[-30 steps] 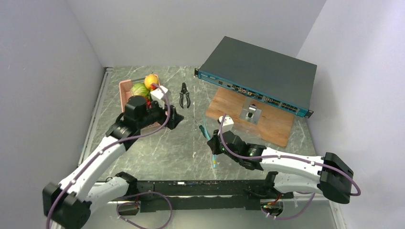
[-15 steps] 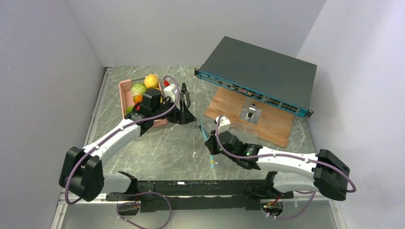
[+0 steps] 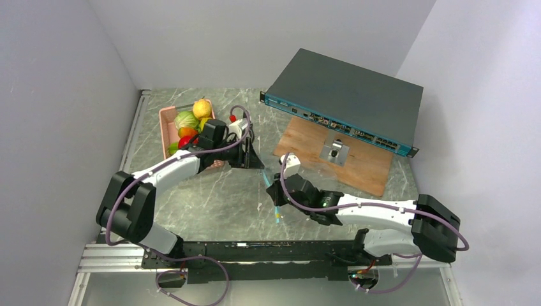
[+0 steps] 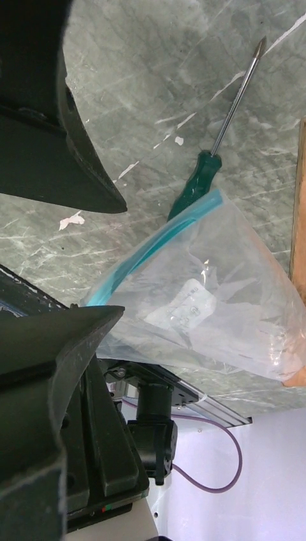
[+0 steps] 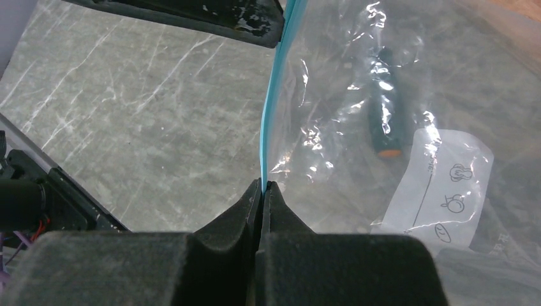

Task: Place the food in the zip-top bag and seal the zipper
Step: Open the zipper of the food storage bag at the center of the board, then pick up the fake fruit from the bin.

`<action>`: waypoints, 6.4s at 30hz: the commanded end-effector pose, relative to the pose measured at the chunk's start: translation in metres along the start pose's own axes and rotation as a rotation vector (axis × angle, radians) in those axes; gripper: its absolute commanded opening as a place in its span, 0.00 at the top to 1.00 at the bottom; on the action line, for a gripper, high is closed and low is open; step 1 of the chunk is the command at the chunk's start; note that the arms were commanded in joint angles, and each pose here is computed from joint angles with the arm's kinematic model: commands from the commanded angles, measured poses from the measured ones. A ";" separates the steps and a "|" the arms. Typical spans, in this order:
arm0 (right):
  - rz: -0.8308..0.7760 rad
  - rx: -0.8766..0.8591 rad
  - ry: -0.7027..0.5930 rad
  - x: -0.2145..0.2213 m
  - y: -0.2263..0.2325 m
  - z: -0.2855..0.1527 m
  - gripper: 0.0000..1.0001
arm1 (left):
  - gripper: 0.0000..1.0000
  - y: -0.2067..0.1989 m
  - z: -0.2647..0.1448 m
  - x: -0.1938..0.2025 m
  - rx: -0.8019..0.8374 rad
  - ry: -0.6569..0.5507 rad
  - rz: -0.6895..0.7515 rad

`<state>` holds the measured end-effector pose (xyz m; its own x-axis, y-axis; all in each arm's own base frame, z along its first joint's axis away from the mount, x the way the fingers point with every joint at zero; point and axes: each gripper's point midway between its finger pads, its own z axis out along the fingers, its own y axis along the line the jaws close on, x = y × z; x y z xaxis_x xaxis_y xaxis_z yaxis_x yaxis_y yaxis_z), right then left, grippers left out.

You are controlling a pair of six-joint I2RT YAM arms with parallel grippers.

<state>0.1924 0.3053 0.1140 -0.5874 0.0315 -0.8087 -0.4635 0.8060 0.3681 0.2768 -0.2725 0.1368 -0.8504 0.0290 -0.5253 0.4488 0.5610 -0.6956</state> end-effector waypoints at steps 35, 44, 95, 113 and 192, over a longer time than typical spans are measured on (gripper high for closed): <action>0.031 0.049 0.008 -0.036 0.029 -0.011 0.53 | 1.00 -0.038 -0.013 -0.016 0.149 -0.008 0.139; 0.006 0.168 0.059 -0.027 0.024 0.012 0.59 | 1.00 -0.038 -0.014 -0.015 0.146 -0.006 0.134; 0.157 0.114 -0.073 -0.074 0.021 -0.034 1.00 | 0.44 -0.062 -0.010 0.007 0.096 0.049 0.305; 0.145 0.066 -0.114 -0.116 -0.004 -0.108 1.00 | 0.81 -0.048 -0.018 -0.003 -0.020 0.032 0.337; 0.006 -0.032 0.011 -0.085 -0.026 -0.077 1.00 | 0.40 0.313 -0.187 -0.184 -0.875 -0.722 -0.638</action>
<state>0.2007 0.2319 0.1943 -0.6121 -0.0003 -0.7908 -0.4729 0.8016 0.3657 0.5254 0.0403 0.0803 -0.4231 -0.7740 -0.4712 -0.5739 0.6313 -0.5217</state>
